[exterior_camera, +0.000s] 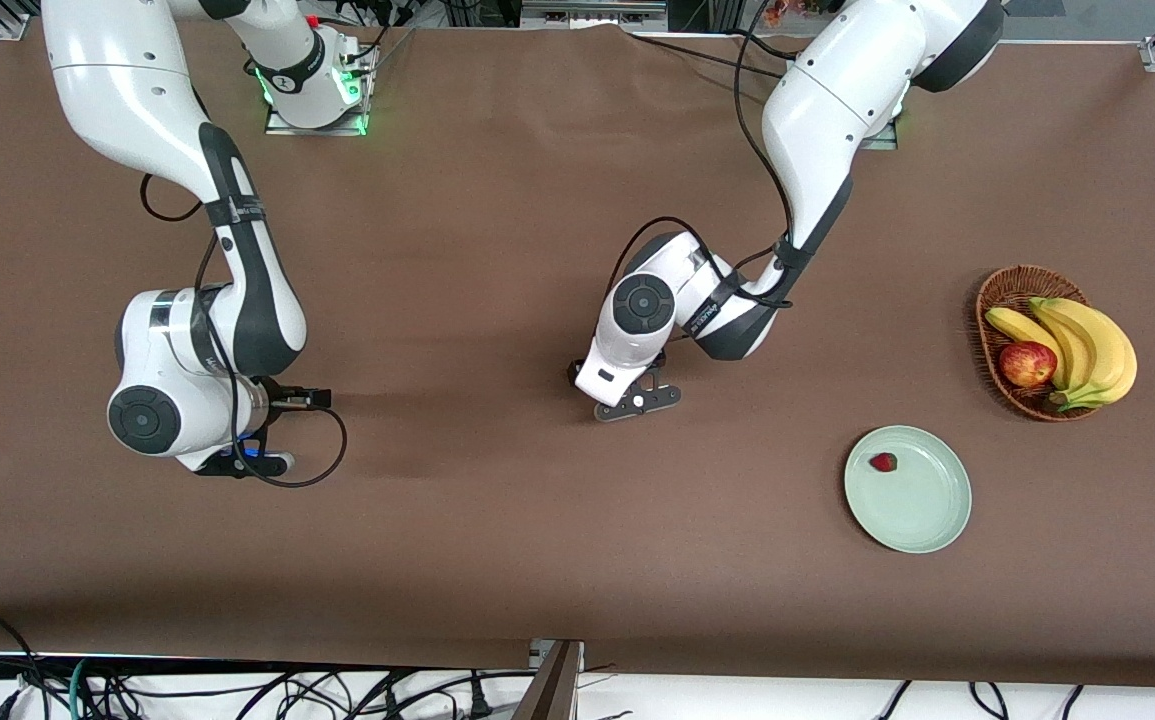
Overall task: Collect all strawberries into plate
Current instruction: 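Grasp the middle strawberry with the left gripper while the right gripper grasps the last, then carry the strawberry to the plate while the right gripper carries another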
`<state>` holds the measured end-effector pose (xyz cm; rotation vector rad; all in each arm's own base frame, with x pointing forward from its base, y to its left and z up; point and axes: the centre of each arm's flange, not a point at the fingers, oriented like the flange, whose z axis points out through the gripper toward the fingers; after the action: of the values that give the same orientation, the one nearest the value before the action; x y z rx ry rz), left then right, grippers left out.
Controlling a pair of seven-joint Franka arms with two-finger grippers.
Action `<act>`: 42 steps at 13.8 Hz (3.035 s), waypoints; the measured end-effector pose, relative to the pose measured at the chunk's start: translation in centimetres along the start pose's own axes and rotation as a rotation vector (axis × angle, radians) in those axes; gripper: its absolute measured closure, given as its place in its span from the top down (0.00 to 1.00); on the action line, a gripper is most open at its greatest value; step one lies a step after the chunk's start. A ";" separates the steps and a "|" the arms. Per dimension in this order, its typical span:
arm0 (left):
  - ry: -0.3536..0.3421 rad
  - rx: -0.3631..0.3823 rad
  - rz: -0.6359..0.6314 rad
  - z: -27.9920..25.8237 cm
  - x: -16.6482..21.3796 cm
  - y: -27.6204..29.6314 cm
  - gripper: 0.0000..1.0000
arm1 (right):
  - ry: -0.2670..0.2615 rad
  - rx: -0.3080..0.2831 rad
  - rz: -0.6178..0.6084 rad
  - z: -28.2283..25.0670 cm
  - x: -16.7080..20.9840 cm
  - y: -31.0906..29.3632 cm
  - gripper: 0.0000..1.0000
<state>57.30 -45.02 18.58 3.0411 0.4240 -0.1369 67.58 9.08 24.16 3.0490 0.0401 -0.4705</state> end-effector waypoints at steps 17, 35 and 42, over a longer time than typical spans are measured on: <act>0.020 -0.019 0.007 -0.5 0.0 0.4 0.35 | 0.080 -0.022 -0.089 6.9 -1.4 3.8 0.55; -0.056 0.046 0.825 -9.6 23.0 -31.5 0.35 | 0.140 0.220 0.222 -1.3 -7.8 -26.3 0.33; 0.031 0.040 0.954 -9.0 25.2 -34.1 0.78 | 0.252 0.339 0.290 4.1 -10.6 -40.1 0.33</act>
<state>72.70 -4.75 23.21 2.9077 -1.0234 -0.0372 54.87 48.67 21.43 3.3381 -0.5139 -0.0765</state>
